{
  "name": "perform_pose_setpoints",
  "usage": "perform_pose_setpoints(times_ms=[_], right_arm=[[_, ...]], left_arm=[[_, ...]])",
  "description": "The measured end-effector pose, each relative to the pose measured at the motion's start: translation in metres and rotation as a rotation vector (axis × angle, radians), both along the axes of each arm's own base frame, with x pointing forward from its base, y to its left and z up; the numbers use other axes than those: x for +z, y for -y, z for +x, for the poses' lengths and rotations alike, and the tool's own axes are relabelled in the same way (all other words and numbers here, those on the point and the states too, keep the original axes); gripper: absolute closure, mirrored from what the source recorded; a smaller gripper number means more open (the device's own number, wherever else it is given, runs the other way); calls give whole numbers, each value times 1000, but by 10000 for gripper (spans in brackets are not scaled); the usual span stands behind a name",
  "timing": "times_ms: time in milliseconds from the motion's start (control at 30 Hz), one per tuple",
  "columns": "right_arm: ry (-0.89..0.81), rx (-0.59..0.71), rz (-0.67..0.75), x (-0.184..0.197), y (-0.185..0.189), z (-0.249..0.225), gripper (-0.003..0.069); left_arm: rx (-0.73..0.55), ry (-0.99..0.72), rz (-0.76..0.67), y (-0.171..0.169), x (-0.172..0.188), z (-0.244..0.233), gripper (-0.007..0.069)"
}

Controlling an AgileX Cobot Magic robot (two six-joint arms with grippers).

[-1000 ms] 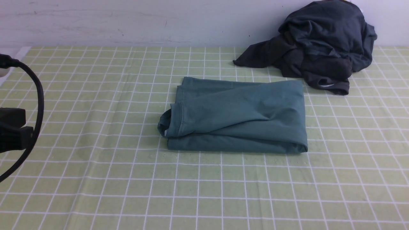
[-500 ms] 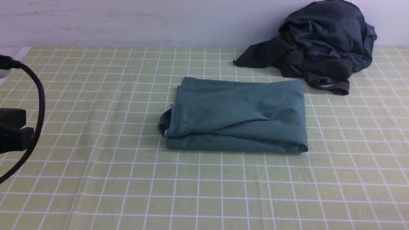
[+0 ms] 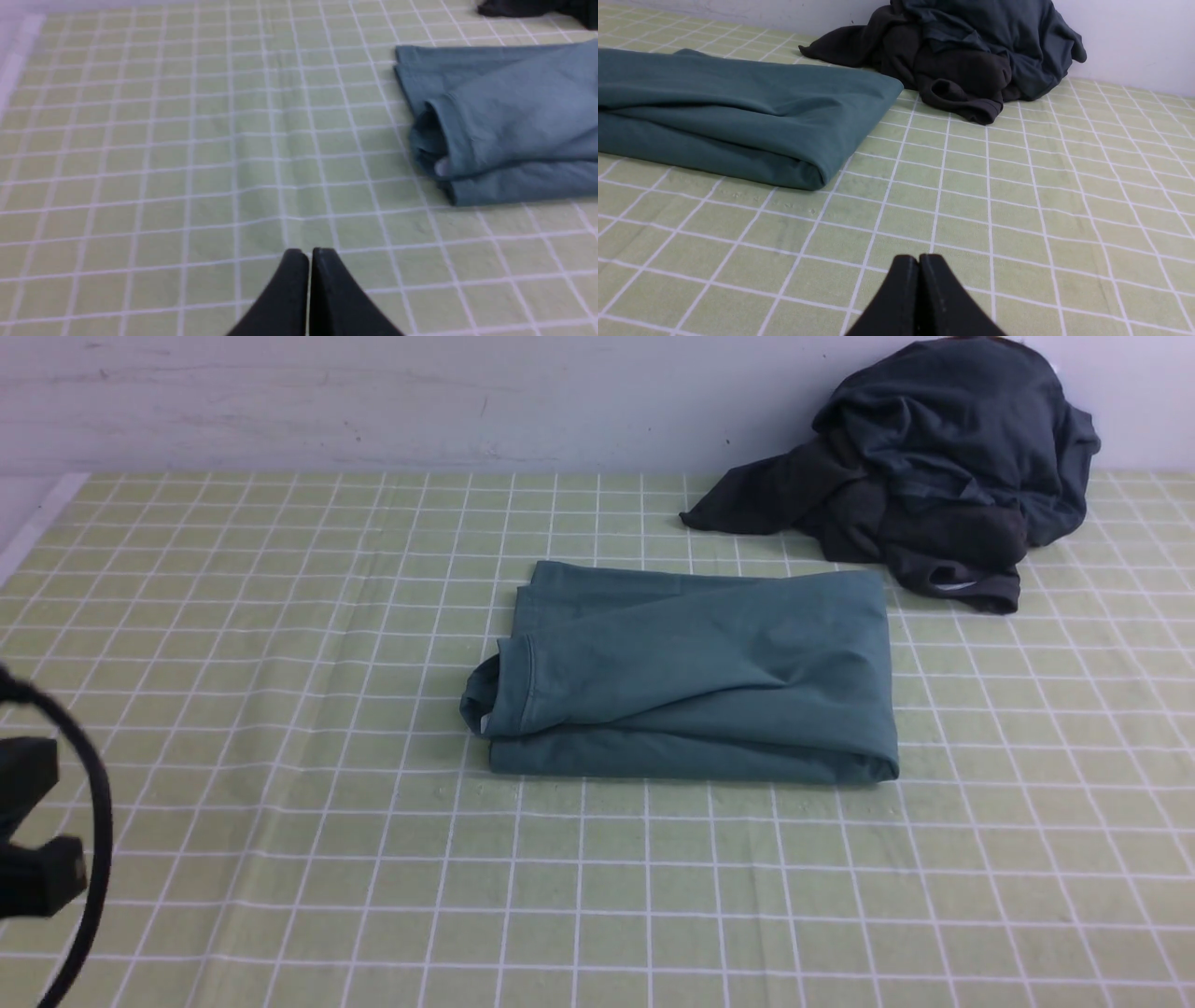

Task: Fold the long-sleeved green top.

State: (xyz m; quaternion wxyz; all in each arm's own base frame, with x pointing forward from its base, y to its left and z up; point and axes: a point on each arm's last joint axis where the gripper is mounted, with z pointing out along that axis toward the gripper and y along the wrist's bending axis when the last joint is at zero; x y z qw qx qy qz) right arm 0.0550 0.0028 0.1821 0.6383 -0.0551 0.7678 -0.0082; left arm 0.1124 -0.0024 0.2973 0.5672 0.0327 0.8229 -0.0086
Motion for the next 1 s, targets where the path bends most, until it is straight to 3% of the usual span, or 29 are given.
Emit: perform_pose_setpoints(times_ms=[133,233,333,533,700,1000], right_arm=[[0,0,0,0,0,0,669],[0,0,0,0,0,0,669],[-1,0,0,0,0,0,669],[0,0,0,0,0,0,669],[-1,0,0,0,0,0,669],[-1,0,0,0,0,0,669]], left_arm=[[70,179,23,-5,-18,-14,628],[142,405,35,-10,-41,-32,628],[177,491,35,-12,-76,-45,628],[111,406,19,-6,-95,-55,628],[1,127,60,2,-121,-58,628],[-21,108,194,-1,-122,-59,628]])
